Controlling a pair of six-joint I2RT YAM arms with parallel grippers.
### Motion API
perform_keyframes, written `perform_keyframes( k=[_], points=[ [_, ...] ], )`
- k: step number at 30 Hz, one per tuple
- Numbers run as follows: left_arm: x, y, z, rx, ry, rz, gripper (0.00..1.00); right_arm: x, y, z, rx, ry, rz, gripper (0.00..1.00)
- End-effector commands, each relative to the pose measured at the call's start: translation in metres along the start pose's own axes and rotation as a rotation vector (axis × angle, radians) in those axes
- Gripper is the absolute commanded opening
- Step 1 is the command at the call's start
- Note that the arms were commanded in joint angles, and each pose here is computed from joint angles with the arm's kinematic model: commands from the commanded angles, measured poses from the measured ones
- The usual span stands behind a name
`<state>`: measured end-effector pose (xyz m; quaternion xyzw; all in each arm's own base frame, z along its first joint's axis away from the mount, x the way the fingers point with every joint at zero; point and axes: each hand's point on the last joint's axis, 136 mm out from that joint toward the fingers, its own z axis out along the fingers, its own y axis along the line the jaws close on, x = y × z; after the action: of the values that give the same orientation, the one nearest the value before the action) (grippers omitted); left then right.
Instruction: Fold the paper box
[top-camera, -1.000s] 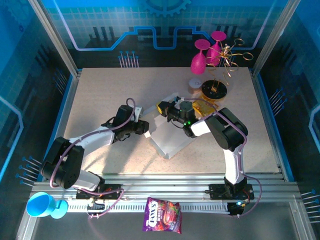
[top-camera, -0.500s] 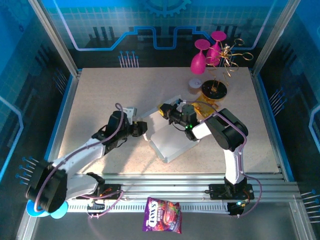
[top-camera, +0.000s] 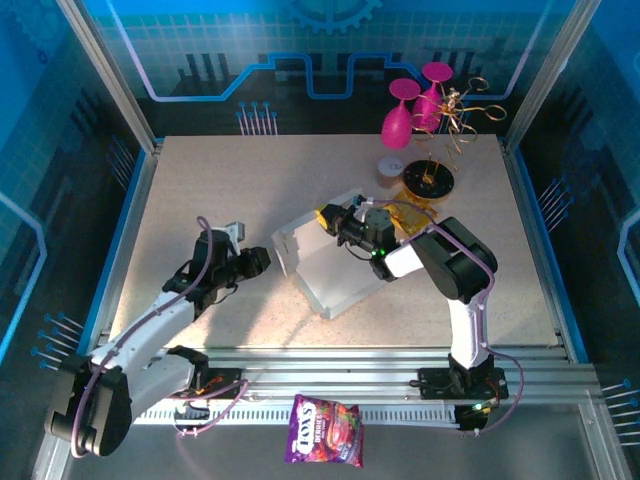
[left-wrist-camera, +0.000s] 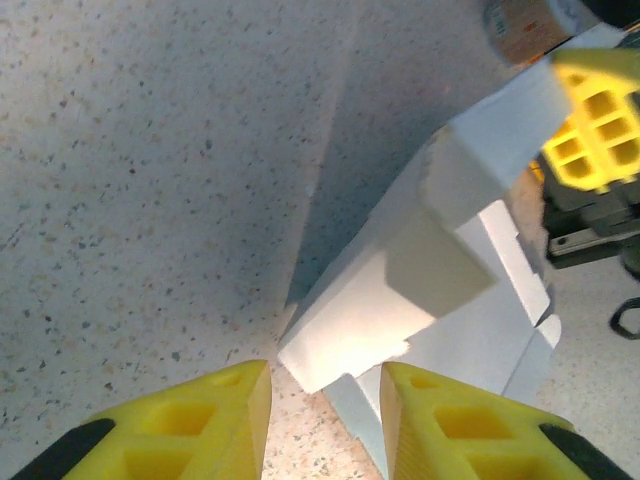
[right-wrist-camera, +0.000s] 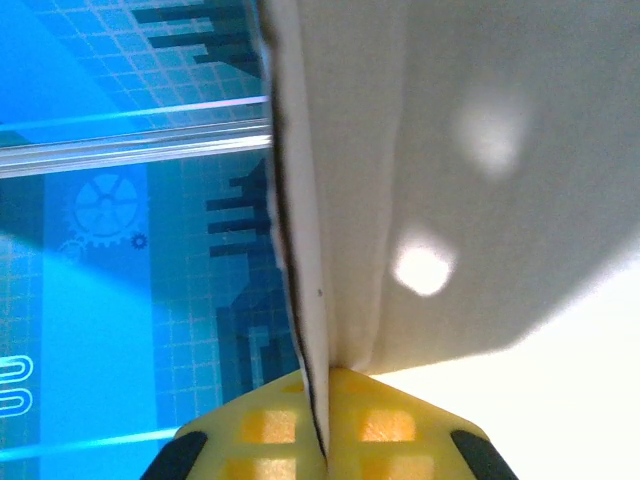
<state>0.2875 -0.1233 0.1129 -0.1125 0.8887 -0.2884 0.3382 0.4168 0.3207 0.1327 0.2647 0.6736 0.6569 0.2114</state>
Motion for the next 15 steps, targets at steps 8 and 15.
perform_keyframes(
  k=[8,15],
  points=[
    [-0.012,0.004,0.008,0.009,-0.094,0.034,0.34,0.002,0.046,-0.012,-0.182,0.062,-0.121,0.0],
    [-0.014,0.011,0.023,-0.018,-0.086,0.058,0.33,0.004,0.01,-0.014,-0.112,0.12,-0.128,0.0]
  ],
)
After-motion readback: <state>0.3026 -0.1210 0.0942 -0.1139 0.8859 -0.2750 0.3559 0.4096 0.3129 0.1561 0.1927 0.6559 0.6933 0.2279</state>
